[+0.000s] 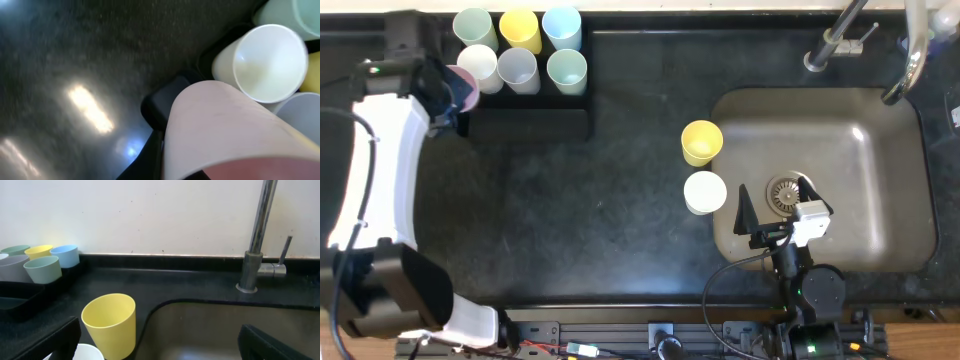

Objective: Store Cups

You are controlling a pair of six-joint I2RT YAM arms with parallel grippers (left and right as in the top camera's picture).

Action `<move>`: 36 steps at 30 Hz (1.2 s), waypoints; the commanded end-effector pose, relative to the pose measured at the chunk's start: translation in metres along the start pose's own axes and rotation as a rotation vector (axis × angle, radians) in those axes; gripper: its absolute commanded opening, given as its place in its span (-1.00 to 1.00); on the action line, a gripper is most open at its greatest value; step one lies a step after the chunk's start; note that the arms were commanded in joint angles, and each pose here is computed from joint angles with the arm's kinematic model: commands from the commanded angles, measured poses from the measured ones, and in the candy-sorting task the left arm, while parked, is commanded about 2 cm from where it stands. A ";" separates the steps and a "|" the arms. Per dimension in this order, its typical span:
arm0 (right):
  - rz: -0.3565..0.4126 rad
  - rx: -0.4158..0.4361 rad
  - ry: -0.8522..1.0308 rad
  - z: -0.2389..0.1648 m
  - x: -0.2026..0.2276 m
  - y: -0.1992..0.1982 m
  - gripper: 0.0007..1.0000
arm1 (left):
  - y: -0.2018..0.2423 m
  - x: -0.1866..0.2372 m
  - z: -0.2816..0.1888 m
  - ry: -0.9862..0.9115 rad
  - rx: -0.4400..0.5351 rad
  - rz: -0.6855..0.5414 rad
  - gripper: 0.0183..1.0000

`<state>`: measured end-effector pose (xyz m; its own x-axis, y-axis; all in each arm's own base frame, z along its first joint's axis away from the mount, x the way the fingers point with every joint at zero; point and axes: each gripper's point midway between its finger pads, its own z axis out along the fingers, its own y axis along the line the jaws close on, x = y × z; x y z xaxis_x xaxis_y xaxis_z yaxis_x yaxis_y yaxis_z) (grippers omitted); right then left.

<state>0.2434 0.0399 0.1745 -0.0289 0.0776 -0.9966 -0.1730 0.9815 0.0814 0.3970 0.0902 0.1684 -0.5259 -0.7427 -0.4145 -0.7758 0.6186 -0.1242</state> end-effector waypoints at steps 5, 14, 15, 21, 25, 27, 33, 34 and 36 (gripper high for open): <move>0.000 -0.004 -0.002 0.000 0.003 0.001 1.00 | -0.003 0.011 0.041 0.103 0.018 0.251 -0.96; 0.000 -0.004 -0.002 0.000 0.003 0.001 0.99 | 0.001 0.010 0.059 0.127 0.010 0.304 -0.96; 0.000 -0.004 -0.002 0.000 0.003 0.001 0.99 | 0.000 0.009 0.061 0.124 0.012 0.310 -0.96; 0.000 -0.004 -0.002 0.000 0.003 0.001 0.99 | 0.003 0.013 0.074 0.156 0.009 0.316 -0.96; 0.001 -0.004 -0.002 0.000 0.003 0.001 1.00 | 0.003 0.017 0.085 0.177 0.008 0.337 -0.96; 0.000 -0.004 -0.002 0.000 0.003 0.001 0.99 | 0.003 0.018 0.086 0.182 0.005 0.338 -0.96; 0.000 -0.004 -0.002 0.000 0.003 0.001 0.99 | 0.003 0.018 0.086 0.181 0.005 0.338 -0.95; 0.000 -0.004 -0.002 0.000 0.003 0.001 1.00 | 0.003 0.018 0.086 0.181 0.005 0.338 -0.93; 0.000 -0.004 -0.002 0.000 0.003 0.001 1.00 | 0.003 0.018 0.086 0.181 0.005 0.338 -0.88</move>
<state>0.2434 0.0400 0.1746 -0.0285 0.0776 -0.9966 -0.1734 0.9815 0.0814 0.4154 0.1006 0.0855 -0.7958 -0.5400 -0.2741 -0.5599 0.8285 -0.0067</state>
